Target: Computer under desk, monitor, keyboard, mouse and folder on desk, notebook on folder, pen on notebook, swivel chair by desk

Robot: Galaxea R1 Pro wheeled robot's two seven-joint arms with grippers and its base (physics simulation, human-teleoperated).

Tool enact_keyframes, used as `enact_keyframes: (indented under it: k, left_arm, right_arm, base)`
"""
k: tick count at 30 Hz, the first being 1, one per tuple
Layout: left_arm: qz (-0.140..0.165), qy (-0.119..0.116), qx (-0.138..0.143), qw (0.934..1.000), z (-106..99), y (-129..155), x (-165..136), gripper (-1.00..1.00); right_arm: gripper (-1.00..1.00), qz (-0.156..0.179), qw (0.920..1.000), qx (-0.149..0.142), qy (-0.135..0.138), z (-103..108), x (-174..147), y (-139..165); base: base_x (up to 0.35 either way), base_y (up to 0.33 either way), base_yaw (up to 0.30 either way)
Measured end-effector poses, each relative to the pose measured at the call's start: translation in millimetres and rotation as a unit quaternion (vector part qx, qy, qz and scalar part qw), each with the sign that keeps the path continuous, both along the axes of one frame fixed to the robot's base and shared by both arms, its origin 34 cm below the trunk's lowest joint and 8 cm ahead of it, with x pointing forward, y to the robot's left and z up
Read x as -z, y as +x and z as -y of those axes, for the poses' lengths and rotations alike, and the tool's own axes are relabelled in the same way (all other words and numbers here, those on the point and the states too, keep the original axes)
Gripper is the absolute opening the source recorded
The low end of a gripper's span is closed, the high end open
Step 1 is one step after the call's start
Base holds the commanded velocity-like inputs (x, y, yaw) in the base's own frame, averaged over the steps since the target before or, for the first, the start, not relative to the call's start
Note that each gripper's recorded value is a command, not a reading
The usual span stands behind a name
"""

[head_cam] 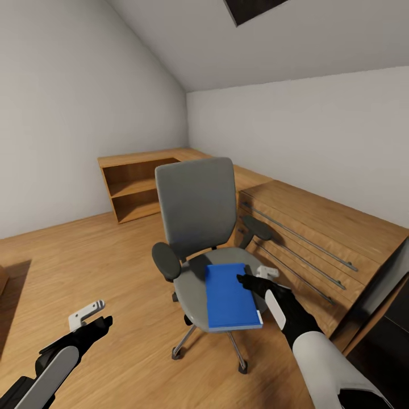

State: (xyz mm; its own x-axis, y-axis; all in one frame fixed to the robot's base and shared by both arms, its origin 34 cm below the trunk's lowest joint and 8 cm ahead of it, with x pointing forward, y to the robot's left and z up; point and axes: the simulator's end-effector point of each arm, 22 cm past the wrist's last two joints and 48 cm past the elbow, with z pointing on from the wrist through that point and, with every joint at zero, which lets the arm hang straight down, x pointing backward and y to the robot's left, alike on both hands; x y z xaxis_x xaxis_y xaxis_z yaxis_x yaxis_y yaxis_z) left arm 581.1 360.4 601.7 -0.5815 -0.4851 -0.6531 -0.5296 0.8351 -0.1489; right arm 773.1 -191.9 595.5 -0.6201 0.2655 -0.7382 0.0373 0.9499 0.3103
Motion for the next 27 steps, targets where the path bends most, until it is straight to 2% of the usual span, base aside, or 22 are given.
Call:
enact_keyframes:
  k: [15,22,27]
  left_arm:
    - [0.000,0.000,0.000,1.0000,0,0,0,1.00]
    - [0.001,0.001,0.003,1.0000,3,0,0,1.00]
    - [-0.007,0.003,0.004,1.0000,2,-3,6,1.00]
  right_arm:
    - [1.00,0.031,0.9995,0.003,0.001,2,-25,11]
    - [1.00,0.033,0.9994,0.003,0.001,2,-27,12]
    - [1.00,0.033,0.9994,0.002,0.001,2,-26,12]
  base:
    - [0.000,0.000,0.000]
    - [0.189,0.000,0.000]
    - [0.056,0.000,0.000]
